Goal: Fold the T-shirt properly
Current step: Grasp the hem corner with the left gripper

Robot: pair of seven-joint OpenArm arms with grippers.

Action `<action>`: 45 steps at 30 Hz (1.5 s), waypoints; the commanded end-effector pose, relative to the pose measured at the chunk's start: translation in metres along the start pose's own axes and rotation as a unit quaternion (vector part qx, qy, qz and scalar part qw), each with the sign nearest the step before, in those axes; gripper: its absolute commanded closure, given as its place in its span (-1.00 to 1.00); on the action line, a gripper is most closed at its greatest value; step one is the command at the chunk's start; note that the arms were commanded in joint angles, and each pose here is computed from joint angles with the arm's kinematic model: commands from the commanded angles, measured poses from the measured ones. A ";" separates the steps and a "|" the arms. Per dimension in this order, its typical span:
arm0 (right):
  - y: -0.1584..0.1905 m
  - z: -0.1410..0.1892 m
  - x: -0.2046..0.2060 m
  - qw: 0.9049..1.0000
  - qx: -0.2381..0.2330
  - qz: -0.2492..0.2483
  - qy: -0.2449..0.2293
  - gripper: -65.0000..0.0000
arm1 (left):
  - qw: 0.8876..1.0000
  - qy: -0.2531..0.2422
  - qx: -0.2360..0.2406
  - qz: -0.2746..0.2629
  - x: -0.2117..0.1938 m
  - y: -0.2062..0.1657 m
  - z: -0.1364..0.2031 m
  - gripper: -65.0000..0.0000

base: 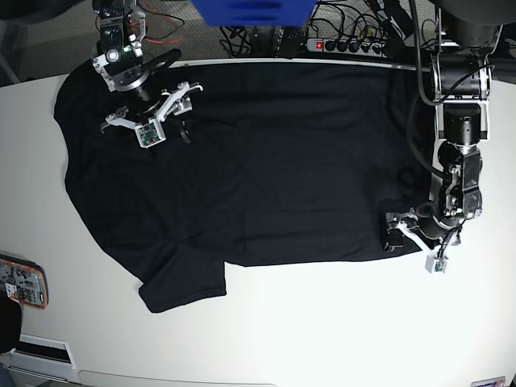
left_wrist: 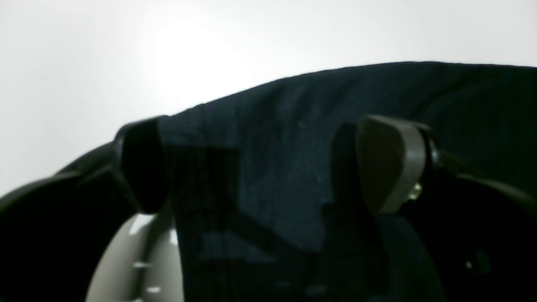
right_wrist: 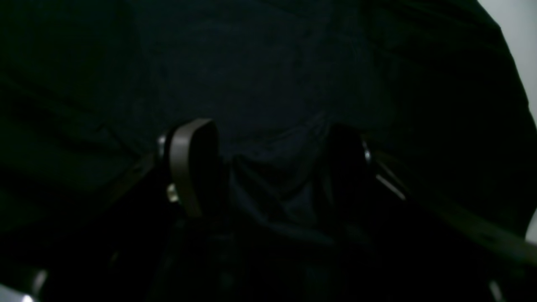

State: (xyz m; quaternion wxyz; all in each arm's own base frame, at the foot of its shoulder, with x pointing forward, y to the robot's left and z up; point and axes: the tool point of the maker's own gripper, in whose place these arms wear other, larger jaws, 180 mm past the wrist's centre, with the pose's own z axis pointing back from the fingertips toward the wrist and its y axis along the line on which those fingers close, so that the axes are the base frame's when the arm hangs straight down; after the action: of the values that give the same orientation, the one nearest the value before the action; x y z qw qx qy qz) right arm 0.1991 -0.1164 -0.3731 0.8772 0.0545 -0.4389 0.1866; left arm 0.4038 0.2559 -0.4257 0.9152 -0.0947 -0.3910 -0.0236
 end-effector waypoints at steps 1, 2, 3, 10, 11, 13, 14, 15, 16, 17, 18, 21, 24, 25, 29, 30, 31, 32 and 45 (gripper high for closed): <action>-0.002 0.002 0.011 1.000 -0.003 0.000 -0.021 -0.23 | 1.000 -0.002 -0.022 -0.010 0.003 -0.007 0.005 -1.00; -0.002 0.002 0.011 1.000 -0.003 0.000 -0.021 -0.23 | 0.999 -0.012 -0.043 -0.014 0.007 -0.017 0.008 -1.00; -0.002 0.002 0.011 1.000 -0.003 0.000 -0.021 -0.23 | 0.998 -0.018 -0.059 -0.014 0.009 -0.024 0.010 -1.00; -0.003 0.002 0.011 1.000 -0.003 0.000 -0.020 -0.23 | 0.997 0.004 -0.078 -0.001 0.002 -0.031 0.010 -1.00; -0.003 0.002 0.011 1.000 -0.003 0.000 -0.020 -0.23 | 0.997 0.004 -0.078 -0.001 0.003 -0.031 0.010 -1.00; -0.002 0.002 0.011 1.000 -0.002 0.000 -0.021 -0.23 | 0.997 0.004 -0.077 -0.002 0.003 -0.029 0.011 -1.00; -0.002 0.002 0.011 1.000 -0.002 0.000 -0.021 -0.23 | 0.997 0.005 -0.072 -0.005 0.004 -0.024 0.013 -1.00; -0.002 0.002 0.011 1.000 -0.002 0.000 -0.021 -0.23 | 0.998 0.005 -0.069 -0.006 0.004 -0.021 0.014 -1.00; -0.002 0.002 0.012 1.000 -0.002 0.000 -0.022 -0.23 | 0.998 0.005 -0.068 -0.007 0.005 -0.020 0.015 -1.00; -0.002 0.002 0.012 1.000 -0.002 0.000 -0.022 -0.23 | 0.998 0.006 -0.068 -0.008 0.004 -0.019 0.015 -1.00; -0.002 0.002 0.012 1.000 -0.002 0.000 -0.023 -0.23 | 0.998 0.007 -0.069 -0.009 0.004 -0.019 0.015 -1.00; -0.002 0.002 0.012 1.000 -0.002 0.000 -0.023 -0.23 | 0.998 0.007 -0.068 -0.012 0.005 -0.017 0.017 -1.00; -0.002 0.002 0.012 1.000 -0.002 0.000 -0.023 -0.23 | 0.997 0.006 -0.071 -0.005 0.004 -0.017 0.018 -1.00; -0.002 0.002 0.012 1.000 -0.002 0.000 -0.023 -0.23 | 0.997 0.003 -0.077 0.004 0.004 -0.019 0.019 -1.00; -0.002 0.002 0.012 1.000 -0.002 0.000 -0.023 -0.23 | 0.990 0.011 -0.144 -0.002 0.005 -0.040 0.026 -1.00; -0.002 0.002 0.012 1.000 -0.002 0.000 -0.023 -0.23 | 0.988 0.010 -0.154 -0.009 0.007 -0.039 0.030 -1.00; -0.001 0.002 0.012 1.000 -0.002 0.000 -0.023 -0.23 | 0.987 0.009 -0.161 -0.013 0.007 -0.040 0.032 -1.00; -0.001 0.002 0.012 1.000 -0.002 0.000 -0.023 -0.23 | 0.987 0.008 -0.159 -0.013 0.008 -0.039 0.032 -1.00; -0.001 0.002 0.012 1.000 -0.002 0.000 -0.023 -0.23 | 0.993 -0.028 -0.112 0.034 0.025 -0.010 0.037 0.32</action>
State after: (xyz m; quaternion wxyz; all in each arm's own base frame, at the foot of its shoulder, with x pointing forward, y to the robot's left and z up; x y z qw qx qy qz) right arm 0.1991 -0.1160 -0.3730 0.8768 0.0551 -0.4396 0.1867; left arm 0.3800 0.2504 -0.4008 0.9004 -0.2087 -0.3805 -0.0312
